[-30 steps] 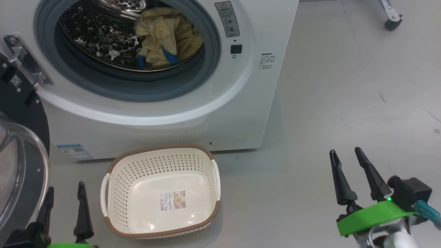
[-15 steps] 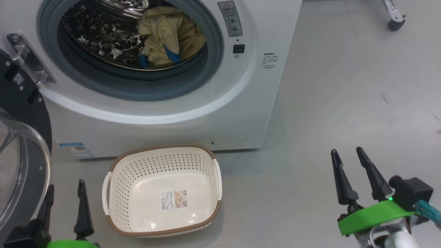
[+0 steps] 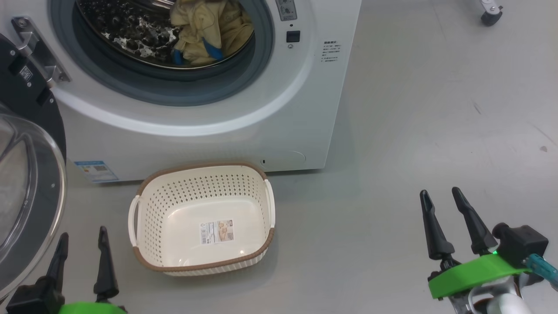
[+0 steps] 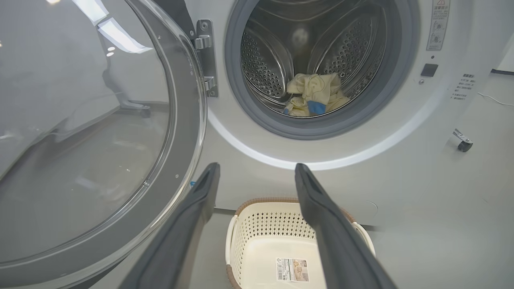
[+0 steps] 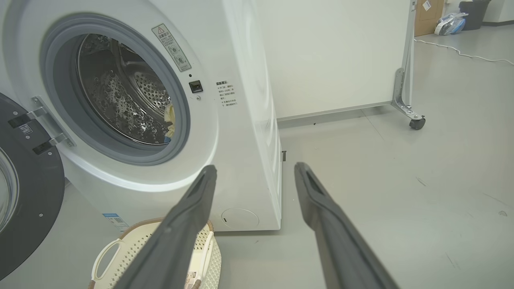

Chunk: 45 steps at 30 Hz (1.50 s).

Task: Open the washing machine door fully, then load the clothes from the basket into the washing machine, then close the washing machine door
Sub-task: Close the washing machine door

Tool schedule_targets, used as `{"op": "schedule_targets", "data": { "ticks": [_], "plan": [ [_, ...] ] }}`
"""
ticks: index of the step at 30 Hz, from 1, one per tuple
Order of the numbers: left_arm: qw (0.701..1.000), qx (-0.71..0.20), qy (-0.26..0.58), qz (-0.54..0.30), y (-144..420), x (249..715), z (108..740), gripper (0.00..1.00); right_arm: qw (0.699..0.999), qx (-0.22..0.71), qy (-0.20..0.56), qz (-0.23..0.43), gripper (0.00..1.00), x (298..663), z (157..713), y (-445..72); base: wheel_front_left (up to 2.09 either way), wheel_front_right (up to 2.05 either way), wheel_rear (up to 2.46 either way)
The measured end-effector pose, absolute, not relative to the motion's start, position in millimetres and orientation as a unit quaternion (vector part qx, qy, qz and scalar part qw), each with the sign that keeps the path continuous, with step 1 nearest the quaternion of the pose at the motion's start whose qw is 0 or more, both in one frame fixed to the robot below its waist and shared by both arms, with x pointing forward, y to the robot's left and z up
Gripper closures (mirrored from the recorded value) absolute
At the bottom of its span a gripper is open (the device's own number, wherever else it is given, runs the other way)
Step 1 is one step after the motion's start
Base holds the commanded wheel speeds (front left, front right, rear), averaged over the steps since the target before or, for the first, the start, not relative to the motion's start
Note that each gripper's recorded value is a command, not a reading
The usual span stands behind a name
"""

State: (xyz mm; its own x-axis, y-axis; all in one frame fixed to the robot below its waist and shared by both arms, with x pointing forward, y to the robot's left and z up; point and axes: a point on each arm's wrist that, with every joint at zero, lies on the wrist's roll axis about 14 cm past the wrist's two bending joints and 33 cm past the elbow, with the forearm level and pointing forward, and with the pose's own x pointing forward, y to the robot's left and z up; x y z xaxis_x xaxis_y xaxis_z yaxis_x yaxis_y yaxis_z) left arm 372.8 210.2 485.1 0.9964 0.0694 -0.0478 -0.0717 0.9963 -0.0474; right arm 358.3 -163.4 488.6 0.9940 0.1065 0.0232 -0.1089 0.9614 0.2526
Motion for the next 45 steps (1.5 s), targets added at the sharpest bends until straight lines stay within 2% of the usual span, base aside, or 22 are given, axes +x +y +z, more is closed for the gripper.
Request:
{"op": "schedule_targets", "data": {
  "ticks": [16,45],
  "plan": [
    [0.999,-0.024,0.027,0.041,214,371,482,0.00,0.990,0.128,-0.007,0.056,0.00,359,490,-163,-0.58,0.58,0.00],
    [0.997,-0.032,0.022,0.060,223,362,483,0.00,0.989,0.128,-0.010,0.070,0.00,365,492,-155,-0.01,0.01,0.00]
  ]
}}
